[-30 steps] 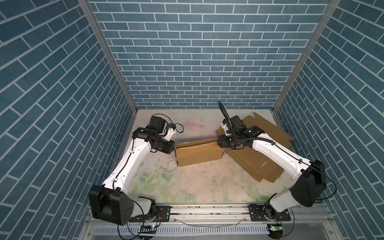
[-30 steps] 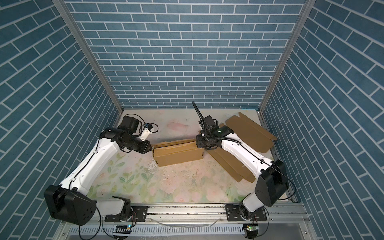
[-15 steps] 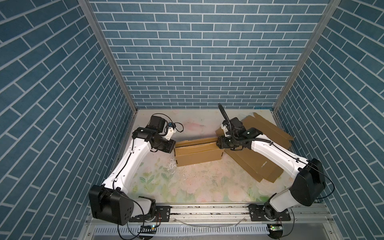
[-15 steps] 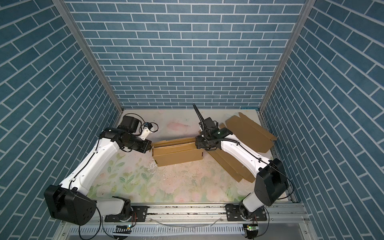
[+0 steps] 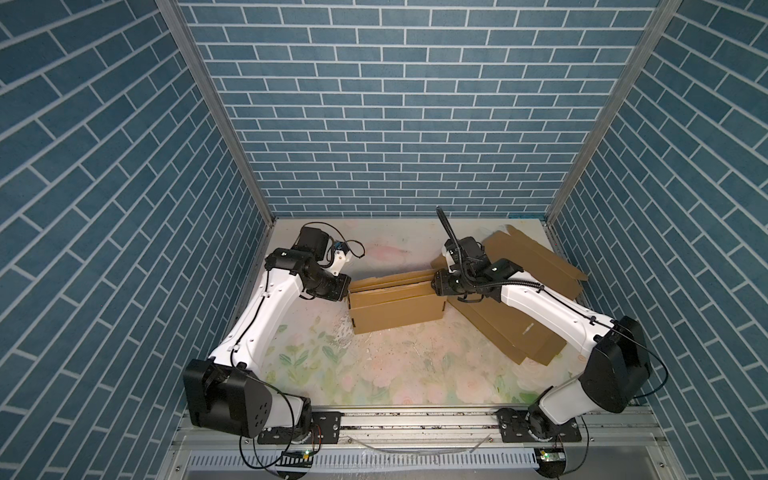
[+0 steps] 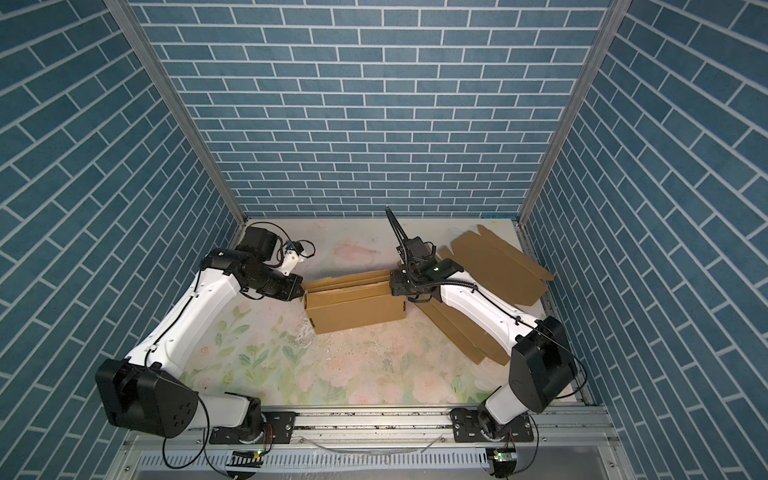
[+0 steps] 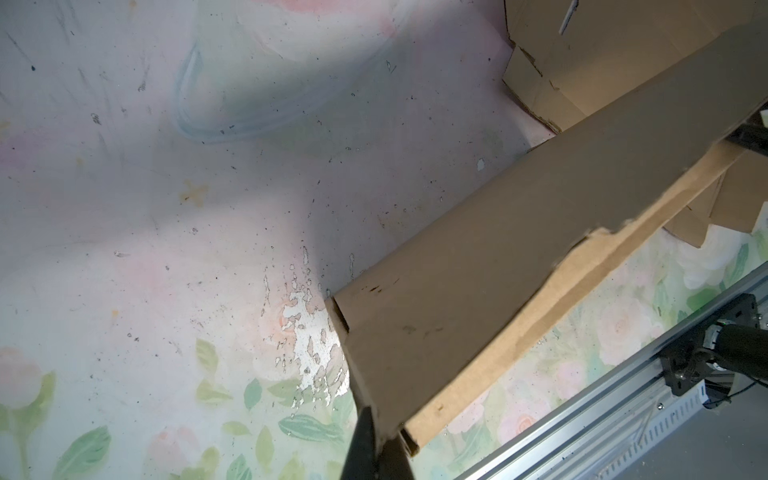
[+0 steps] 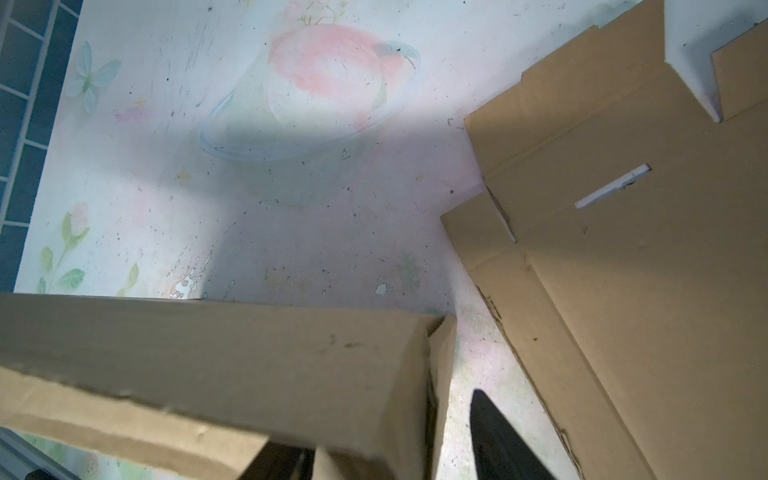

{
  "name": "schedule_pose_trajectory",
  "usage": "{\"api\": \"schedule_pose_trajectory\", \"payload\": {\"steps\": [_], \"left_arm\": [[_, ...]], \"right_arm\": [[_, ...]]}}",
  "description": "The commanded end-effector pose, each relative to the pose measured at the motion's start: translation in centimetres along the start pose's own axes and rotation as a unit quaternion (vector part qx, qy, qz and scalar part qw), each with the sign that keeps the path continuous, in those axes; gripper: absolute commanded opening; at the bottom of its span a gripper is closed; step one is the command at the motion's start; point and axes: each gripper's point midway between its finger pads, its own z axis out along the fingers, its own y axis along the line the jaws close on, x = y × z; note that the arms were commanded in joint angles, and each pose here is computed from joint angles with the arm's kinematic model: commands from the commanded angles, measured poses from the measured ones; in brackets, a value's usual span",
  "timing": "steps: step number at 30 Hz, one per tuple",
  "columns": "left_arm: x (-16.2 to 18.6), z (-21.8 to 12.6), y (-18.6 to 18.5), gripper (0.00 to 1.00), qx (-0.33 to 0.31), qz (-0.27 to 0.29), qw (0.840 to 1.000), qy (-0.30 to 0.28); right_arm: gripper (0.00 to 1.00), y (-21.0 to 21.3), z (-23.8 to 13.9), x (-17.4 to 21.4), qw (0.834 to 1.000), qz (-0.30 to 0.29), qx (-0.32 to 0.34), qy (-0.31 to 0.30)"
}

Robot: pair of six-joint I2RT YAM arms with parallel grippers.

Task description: Fold the paper box

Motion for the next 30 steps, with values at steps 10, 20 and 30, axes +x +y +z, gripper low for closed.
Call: {"api": "schedule_pose_trajectory", "payload": {"steps": [10, 20, 30], "left_arm": [[-0.3, 0.5, -0.2, 0.04, 0.046, -0.061, 0.997, -0.005], [0.4, 2.0, 0.1, 0.04, 0.055, -0.089, 0.994, -0.006], [1.0, 2.7, 0.4, 0.04, 0.057, -0.101, 0.993, -0.001]], "right_arm": [[0.59, -2.4, 2.0, 4.4, 0.996, 0.002, 0.061, 0.058], [0.58, -2.3, 2.2, 4.4, 0.996, 0.003, 0.061, 0.059], [0.58, -2.1, 1.9, 4.2, 0.997, 0.004, 0.057, 0.055]]}}
